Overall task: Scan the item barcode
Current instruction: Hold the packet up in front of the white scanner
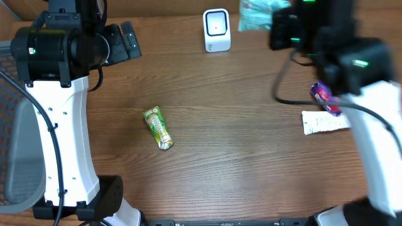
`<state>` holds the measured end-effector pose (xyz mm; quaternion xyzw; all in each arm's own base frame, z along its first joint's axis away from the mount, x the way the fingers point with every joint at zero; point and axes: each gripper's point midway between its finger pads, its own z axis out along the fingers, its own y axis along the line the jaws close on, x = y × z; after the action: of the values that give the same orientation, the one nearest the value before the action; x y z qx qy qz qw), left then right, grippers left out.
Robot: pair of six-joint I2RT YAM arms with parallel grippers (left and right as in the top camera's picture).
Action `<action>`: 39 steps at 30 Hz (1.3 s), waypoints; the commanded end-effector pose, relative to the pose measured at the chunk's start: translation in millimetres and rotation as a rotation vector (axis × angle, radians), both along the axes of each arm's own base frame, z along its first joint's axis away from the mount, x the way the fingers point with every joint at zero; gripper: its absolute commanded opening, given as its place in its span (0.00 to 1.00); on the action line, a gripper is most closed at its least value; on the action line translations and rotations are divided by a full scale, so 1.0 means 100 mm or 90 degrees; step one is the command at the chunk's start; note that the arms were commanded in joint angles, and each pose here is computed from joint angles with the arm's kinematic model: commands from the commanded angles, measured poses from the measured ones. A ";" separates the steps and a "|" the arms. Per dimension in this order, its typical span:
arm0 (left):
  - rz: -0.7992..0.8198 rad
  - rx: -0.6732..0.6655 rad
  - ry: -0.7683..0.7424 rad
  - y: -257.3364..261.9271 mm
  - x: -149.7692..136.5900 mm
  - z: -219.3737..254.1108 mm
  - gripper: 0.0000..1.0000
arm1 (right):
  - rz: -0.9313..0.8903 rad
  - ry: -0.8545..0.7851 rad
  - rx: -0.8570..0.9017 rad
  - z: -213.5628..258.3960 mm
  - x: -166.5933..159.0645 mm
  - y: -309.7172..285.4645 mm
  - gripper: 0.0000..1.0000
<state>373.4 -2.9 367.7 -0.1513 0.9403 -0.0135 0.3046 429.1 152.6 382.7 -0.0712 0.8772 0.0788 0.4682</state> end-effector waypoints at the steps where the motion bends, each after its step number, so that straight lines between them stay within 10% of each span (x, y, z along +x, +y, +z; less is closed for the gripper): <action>1: 0.003 -0.007 -0.001 -0.01 0.00 0.00 1.00 | -0.127 -0.052 -0.218 -0.23 0.36 -0.05 0.04; 12: 0.003 -0.007 -0.001 -0.01 0.00 0.00 1.00 | -0.113 -0.098 -0.690 -1.11 1.14 0.49 0.04; 39: 0.003 -0.007 -0.001 -0.01 0.00 0.00 1.00 | 0.026 -0.171 -0.826 -2.07 1.75 1.04 0.04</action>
<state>373.4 -2.9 367.7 -0.1513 0.9403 -0.0135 0.3046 601.6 255.7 158.8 -0.3662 0.6905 -0.4552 0.4264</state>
